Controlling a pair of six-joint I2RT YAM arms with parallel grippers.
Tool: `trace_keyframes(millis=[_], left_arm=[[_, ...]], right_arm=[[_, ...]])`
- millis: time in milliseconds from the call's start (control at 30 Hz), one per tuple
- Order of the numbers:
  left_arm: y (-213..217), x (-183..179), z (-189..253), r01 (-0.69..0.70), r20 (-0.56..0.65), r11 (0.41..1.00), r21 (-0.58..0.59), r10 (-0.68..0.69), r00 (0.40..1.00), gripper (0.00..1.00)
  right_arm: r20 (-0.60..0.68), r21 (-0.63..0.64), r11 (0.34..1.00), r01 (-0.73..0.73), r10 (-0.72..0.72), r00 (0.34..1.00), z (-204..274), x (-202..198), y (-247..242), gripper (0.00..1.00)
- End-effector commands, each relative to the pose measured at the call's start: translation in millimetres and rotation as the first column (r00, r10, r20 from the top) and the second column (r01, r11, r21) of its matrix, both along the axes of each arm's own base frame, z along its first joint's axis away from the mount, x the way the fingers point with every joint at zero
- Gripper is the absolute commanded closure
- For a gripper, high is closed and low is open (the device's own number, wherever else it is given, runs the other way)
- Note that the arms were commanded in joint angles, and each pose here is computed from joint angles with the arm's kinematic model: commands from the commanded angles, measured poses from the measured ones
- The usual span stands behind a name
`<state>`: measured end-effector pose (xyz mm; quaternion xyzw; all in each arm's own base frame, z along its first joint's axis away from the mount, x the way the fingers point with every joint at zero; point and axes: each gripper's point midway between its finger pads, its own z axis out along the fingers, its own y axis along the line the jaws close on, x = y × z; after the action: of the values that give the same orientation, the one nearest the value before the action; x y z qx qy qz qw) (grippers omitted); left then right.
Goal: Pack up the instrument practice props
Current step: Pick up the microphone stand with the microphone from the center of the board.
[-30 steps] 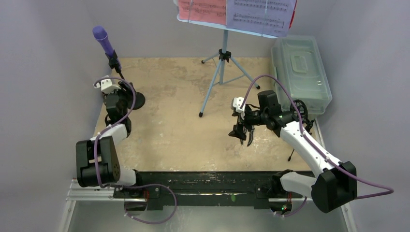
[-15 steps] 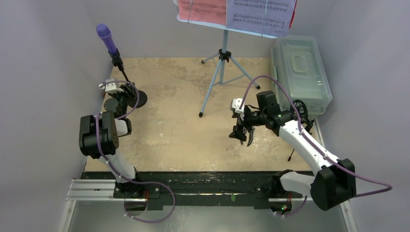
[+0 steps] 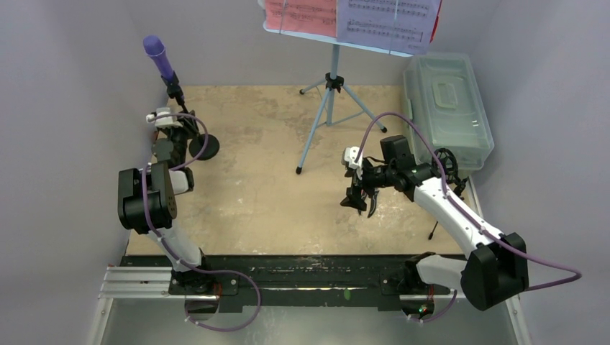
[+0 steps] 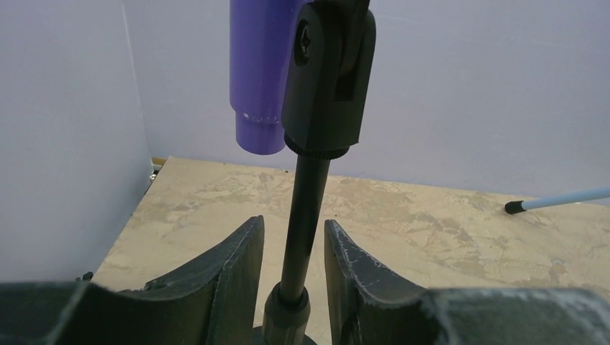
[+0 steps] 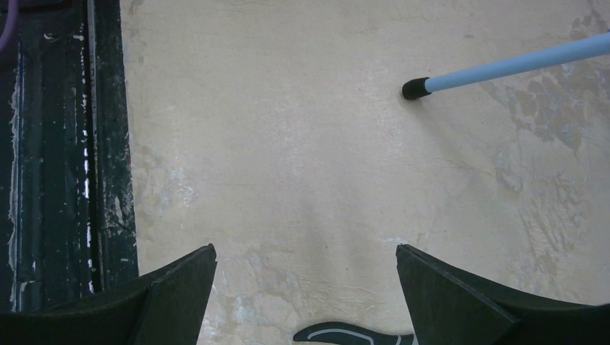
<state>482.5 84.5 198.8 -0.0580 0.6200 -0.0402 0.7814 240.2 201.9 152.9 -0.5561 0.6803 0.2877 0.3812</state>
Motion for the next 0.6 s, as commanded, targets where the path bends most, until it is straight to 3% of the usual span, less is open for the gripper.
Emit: trace_keyframes(millis=[0, 133, 433, 567], left_arm=[[0.9, 1.9, 34.1, -0.002, 0.096, 0.998, 0.06, -0.003, 0.995, 0.69], [-5.9, -4.8, 43.9, 0.023, 0.113, 0.996, 0.091, -0.034, 0.993, 1.0], [-40.9, -53.1, 99.9, 0.054, 0.239, 0.994, 0.091, -0.074, 0.968, 1.0], [-79.9, -76.8, 114.6, 0.175, 0.239, 0.983, 0.055, -0.183, 0.954, 1.0]], right_arm=[[-0.006, 0.008, 1.0, -0.029, 0.029, 1.0, -1.2, -1.8, 3.2, 0.01], [-0.014, 0.0, 1.0, -0.03, 0.03, 0.999, -4.0, -1.8, 2.6, 0.01], [-0.018, -0.003, 0.999, -0.041, 0.041, 0.999, -5.7, -3.7, 2.6, 0.01], [-0.019, -0.003, 0.999, -0.048, 0.048, 0.999, -6.1, -4.9, 2.7, 0.01]])
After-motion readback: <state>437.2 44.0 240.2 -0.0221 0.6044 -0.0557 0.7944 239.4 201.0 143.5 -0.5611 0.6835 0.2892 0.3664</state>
